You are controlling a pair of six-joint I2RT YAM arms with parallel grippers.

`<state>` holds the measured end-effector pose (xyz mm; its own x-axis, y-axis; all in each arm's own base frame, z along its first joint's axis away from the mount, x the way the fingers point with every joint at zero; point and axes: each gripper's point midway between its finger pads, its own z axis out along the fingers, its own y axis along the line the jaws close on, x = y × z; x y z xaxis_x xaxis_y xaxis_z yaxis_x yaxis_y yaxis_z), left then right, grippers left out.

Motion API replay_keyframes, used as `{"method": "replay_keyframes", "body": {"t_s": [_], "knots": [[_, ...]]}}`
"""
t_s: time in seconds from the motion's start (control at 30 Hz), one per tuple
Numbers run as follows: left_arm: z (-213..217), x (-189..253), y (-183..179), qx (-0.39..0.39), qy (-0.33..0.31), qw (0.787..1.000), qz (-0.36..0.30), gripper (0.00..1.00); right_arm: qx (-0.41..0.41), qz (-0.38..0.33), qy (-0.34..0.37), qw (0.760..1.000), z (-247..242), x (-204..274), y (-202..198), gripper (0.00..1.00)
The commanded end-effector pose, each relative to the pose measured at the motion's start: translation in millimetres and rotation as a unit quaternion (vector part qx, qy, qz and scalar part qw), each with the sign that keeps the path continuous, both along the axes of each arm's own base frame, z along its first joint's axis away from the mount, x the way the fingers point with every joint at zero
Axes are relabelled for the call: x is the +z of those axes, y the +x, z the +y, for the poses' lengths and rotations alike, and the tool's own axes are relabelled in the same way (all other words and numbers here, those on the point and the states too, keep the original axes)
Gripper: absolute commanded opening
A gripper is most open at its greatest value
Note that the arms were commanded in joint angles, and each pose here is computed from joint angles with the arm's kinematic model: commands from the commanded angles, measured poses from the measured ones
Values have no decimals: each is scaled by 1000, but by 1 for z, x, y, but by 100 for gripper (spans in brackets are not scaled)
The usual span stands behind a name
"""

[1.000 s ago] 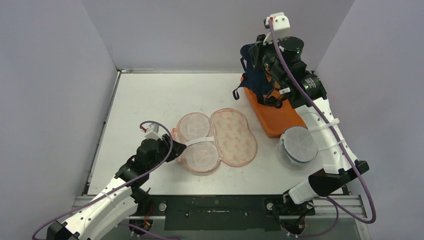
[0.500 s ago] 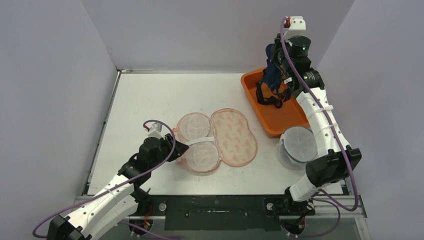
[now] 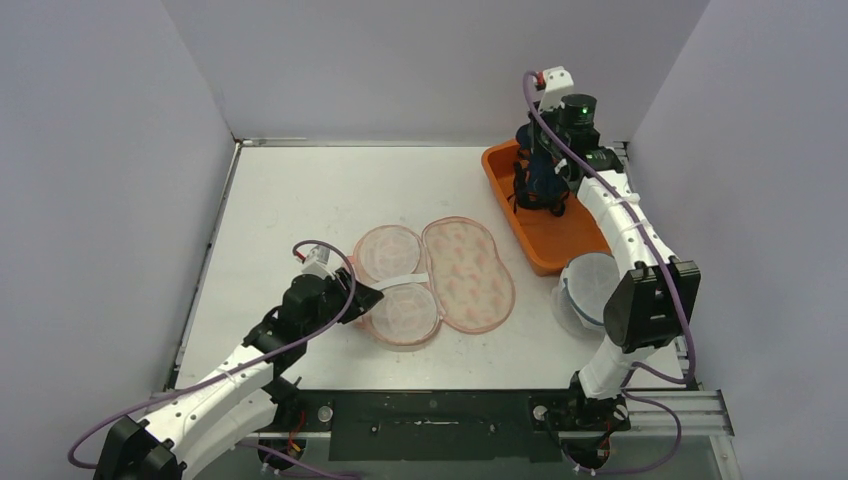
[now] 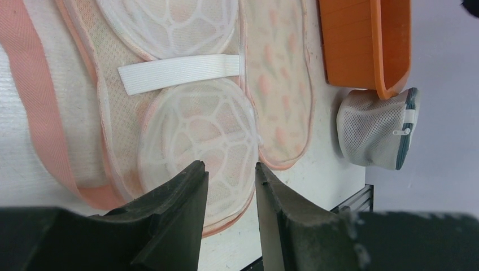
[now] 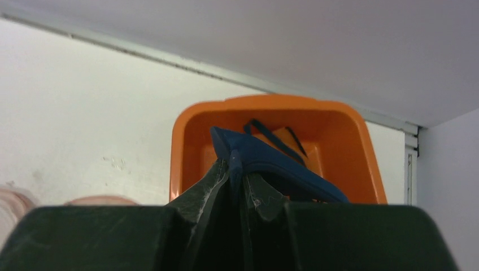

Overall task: Unzip the laundry bag and remove the bra
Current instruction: Place the bra in the bin.

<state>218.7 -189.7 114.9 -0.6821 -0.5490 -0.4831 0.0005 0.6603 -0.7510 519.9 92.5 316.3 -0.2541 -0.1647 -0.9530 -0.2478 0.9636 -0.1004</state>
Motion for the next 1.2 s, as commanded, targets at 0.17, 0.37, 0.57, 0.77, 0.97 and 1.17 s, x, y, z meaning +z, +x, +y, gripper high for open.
{"method": "replay_keyframes", "body": {"t_s": [0.17, 0.37, 0.57, 0.77, 0.97, 1.17], "knots": [[-15, 11, 6, -21, -40, 999, -23, 35, -5, 59, -25, 998, -23, -75, -20, 5], [-22, 6, 3, -32, -56, 998, -11, 35, -24, 96, 7, 995, -33, -108, -33, 5], [-26, 8, 4, -35, -68, 997, -9, 35, -64, 122, 48, 989, -39, -118, -41, 10], [-27, 9, 4, -35, -74, 997, -9, 35, -132, 144, 61, 979, -57, -124, -56, 47], [-27, 8, 2, -35, -77, 996, -8, 36, -205, 134, 82, 966, -79, -114, -73, 65], [-28, 7, 2, -34, -78, 996, -7, 36, -237, 138, 159, 948, -81, -119, -86, 86]]}}
